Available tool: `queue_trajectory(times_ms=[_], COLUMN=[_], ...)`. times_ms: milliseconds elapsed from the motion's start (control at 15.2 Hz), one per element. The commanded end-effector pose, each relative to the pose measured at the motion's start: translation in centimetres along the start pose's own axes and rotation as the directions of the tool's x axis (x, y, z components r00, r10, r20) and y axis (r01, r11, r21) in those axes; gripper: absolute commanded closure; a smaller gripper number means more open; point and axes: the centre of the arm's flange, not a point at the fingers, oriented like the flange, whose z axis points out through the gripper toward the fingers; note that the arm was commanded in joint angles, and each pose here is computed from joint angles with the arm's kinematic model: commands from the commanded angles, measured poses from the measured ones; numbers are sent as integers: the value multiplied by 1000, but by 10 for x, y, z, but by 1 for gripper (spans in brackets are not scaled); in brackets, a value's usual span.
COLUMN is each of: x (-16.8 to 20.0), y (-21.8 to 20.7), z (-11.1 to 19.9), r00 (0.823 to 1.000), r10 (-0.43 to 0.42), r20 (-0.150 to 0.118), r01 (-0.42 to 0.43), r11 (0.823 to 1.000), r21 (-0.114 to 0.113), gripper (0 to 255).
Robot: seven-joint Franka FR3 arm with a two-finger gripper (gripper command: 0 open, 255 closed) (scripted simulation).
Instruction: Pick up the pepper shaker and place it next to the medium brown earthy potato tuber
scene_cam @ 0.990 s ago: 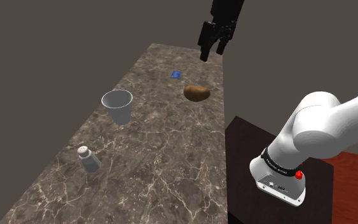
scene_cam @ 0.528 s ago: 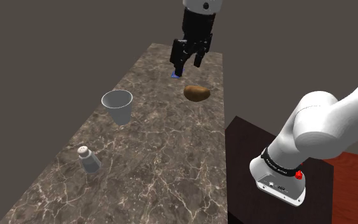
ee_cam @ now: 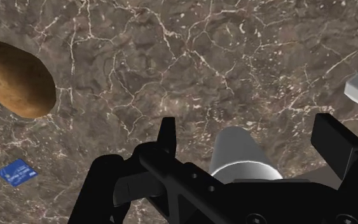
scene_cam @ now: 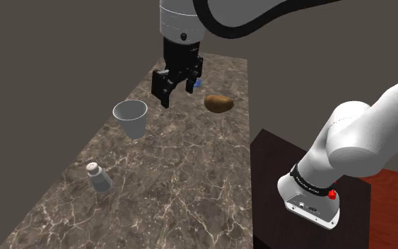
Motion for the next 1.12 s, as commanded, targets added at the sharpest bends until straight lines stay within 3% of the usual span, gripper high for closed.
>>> queue_trajectory(times_ms=[0,1056], x=[7,57], y=[-25,-213], z=[13,107], r00=[1000,996], r10=[-8,-75], r20=[-7,-52], r01=[8,71], r11=[1000,996], r21=[-5,-62], gripper=[0,0])
